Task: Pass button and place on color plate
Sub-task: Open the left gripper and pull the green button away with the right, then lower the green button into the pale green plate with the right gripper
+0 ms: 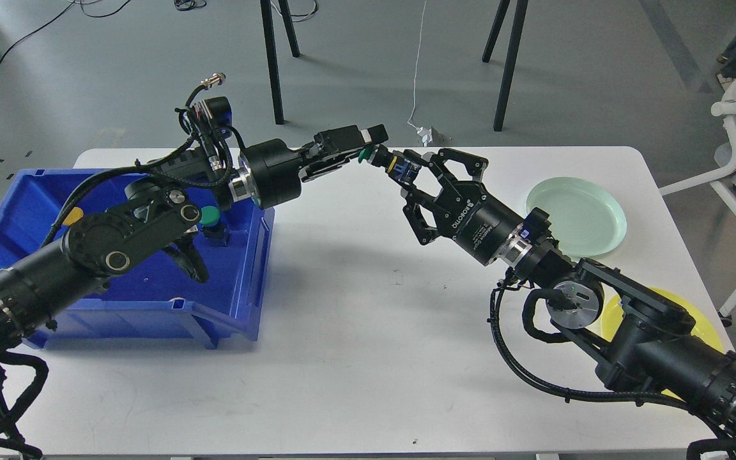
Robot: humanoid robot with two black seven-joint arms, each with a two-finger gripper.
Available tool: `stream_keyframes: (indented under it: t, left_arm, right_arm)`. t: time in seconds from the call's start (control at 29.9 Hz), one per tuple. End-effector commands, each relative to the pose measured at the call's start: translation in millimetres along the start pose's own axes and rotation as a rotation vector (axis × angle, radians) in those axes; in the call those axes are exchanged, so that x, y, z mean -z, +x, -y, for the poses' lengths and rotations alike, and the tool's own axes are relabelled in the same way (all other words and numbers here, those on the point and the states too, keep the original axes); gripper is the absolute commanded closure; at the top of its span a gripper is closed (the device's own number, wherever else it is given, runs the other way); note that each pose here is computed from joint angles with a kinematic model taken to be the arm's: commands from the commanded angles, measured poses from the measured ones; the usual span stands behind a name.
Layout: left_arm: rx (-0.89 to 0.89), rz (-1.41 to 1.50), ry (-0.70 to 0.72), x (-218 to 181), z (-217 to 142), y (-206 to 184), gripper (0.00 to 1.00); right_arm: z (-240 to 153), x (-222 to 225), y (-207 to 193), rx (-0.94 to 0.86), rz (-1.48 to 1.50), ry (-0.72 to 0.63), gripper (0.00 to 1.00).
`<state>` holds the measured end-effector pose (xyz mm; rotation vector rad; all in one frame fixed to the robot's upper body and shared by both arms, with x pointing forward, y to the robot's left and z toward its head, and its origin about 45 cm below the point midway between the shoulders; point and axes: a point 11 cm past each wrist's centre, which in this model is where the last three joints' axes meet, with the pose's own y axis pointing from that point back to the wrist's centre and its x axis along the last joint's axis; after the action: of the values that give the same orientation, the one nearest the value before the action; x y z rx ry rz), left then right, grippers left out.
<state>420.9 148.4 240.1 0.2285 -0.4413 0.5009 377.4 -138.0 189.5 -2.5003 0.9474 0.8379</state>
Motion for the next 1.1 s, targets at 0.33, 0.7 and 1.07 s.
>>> stream_keyframes:
  t: [0.33,0.7,1.07]
  left_arm:
    - [-0.008,-0.007,-0.004,-0.3,0.3,0.4,0.32]
    - [-0.031,-0.012,-0.001,2.8,-0.3,1.2,0.24]
    - [-0.039,-0.015,-0.001,3.9,-0.5,0.6,0.23]
  right_arm:
    - [-0.5,2.2,0.6,-0.002,0.001,0.006,1.0]
    - [-15.5,16.3,10.6,-0.03,-0.014,0.031,1.0]
    - [-98.3,71.1,64.1,-0.218,-0.131,0.066,1.0]
